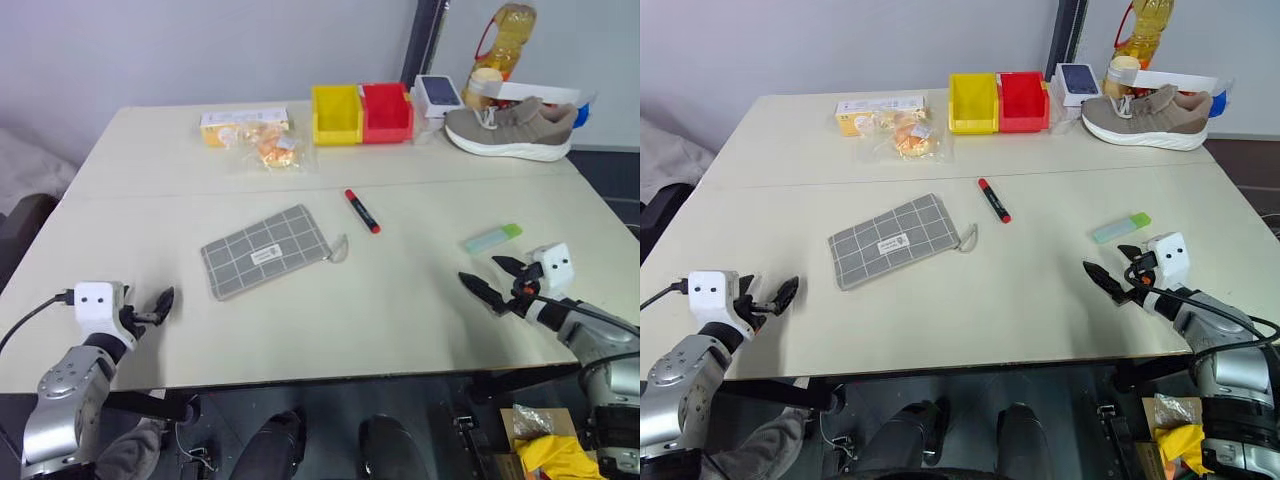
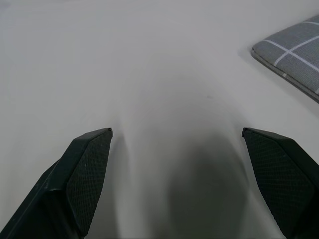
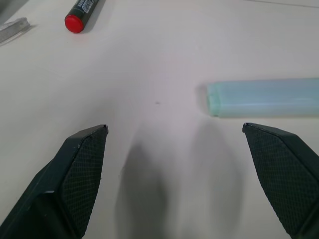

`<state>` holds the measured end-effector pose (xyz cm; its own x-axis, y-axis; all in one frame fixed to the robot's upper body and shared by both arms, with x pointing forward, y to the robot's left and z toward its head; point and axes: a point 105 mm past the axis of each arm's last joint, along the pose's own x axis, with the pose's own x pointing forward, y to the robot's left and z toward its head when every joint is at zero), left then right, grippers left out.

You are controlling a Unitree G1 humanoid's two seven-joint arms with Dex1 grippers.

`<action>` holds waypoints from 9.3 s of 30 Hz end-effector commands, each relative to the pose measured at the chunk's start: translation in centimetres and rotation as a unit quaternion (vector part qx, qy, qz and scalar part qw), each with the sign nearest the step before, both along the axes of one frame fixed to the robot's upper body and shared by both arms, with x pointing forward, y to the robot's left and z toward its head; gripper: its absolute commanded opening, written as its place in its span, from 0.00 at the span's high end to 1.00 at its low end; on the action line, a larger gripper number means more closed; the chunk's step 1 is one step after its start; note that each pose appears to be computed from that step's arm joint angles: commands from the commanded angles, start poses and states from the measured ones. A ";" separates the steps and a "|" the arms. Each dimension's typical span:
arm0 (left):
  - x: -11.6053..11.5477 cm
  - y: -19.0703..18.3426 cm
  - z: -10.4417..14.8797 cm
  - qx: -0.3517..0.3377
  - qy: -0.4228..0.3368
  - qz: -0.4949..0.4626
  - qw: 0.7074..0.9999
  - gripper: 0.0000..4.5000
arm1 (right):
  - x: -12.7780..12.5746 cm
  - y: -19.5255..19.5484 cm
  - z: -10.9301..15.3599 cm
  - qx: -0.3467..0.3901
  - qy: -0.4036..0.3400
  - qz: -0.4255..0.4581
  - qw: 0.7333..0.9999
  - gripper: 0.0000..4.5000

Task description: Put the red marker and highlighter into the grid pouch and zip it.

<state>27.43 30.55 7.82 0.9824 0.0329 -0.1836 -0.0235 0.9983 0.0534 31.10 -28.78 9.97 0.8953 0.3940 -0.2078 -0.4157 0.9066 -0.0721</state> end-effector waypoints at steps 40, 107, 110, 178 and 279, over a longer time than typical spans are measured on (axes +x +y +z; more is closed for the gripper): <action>0.1 -1.8 1.7 0.094 -0.026 -0.104 0.990 0.00 | 8.4 26.9 -0.7 -0.006 0.044 0.120 0.992 0.99; 3.9 -15.3 4.1 0.194 -0.210 -0.341 0.896 1.00 | 6.2 19.6 4.2 0.019 0.008 0.115 0.993 0.12; 3.8 -15.5 4.1 0.193 -0.211 -0.342 0.895 1.00 | 6.5 20.0 4.0 0.032 0.015 0.110 0.993 0.24; 6.7 -14.4 4.9 0.153 -0.202 -0.194 0.948 1.00 | 11.7 16.8 4.7 -0.061 -0.056 0.001 0.997 0.92; 5.7 -20.2 4.1 0.127 -0.194 -0.333 0.914 1.00 | 8.2 2.9 2.9 0.075 0.083 -0.357 0.927 0.81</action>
